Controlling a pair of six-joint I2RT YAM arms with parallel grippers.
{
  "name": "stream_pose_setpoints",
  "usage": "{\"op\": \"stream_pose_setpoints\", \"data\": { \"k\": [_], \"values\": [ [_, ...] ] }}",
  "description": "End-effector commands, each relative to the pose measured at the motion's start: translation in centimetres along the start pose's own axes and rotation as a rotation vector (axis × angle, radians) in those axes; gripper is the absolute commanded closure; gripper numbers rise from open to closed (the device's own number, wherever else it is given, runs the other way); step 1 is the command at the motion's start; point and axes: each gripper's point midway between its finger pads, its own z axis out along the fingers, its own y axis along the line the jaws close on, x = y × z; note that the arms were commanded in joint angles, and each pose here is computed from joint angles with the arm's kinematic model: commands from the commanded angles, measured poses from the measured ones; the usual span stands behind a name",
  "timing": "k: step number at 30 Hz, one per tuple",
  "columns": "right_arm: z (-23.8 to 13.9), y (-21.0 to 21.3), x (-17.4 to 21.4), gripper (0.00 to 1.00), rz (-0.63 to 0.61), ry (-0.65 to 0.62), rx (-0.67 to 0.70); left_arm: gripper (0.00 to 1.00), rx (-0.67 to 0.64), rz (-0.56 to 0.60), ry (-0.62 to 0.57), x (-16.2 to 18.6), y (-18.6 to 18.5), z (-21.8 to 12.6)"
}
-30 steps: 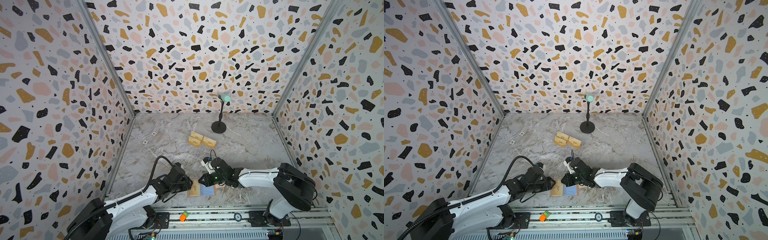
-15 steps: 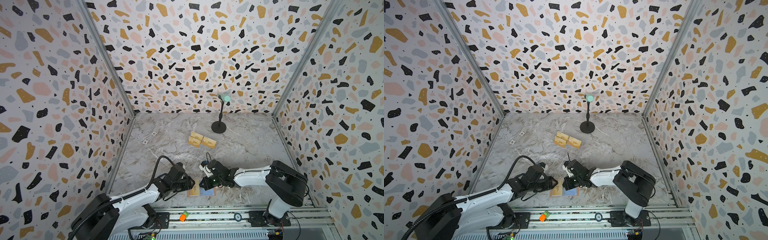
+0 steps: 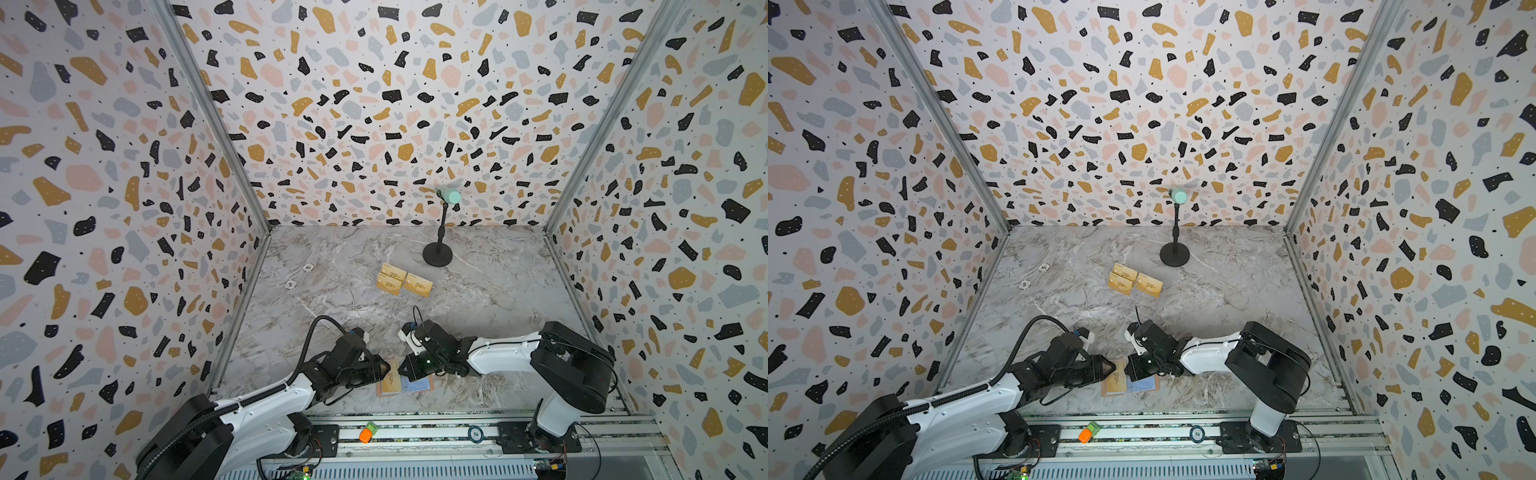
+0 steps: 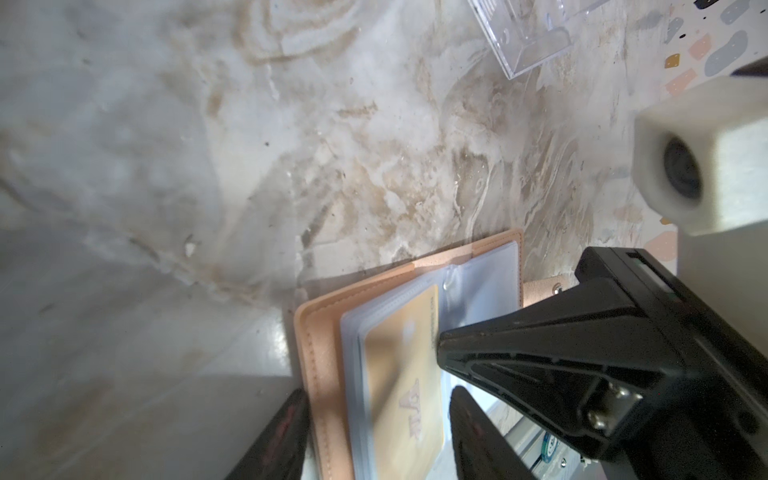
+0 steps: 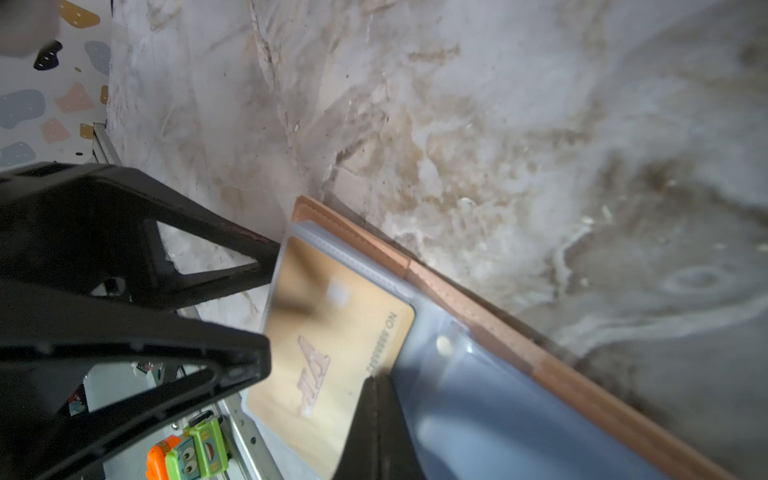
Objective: Put the credit cards into the card holder
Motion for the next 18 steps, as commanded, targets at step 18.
{"op": "stream_pose_setpoints", "data": {
  "k": [18],
  "values": [
    [0.1,-0.6,0.6,1.00,0.033,-0.023,-0.002,0.53,0.278,-0.003,-0.010,-1.1,-6.4,-2.1]
  ]
}}
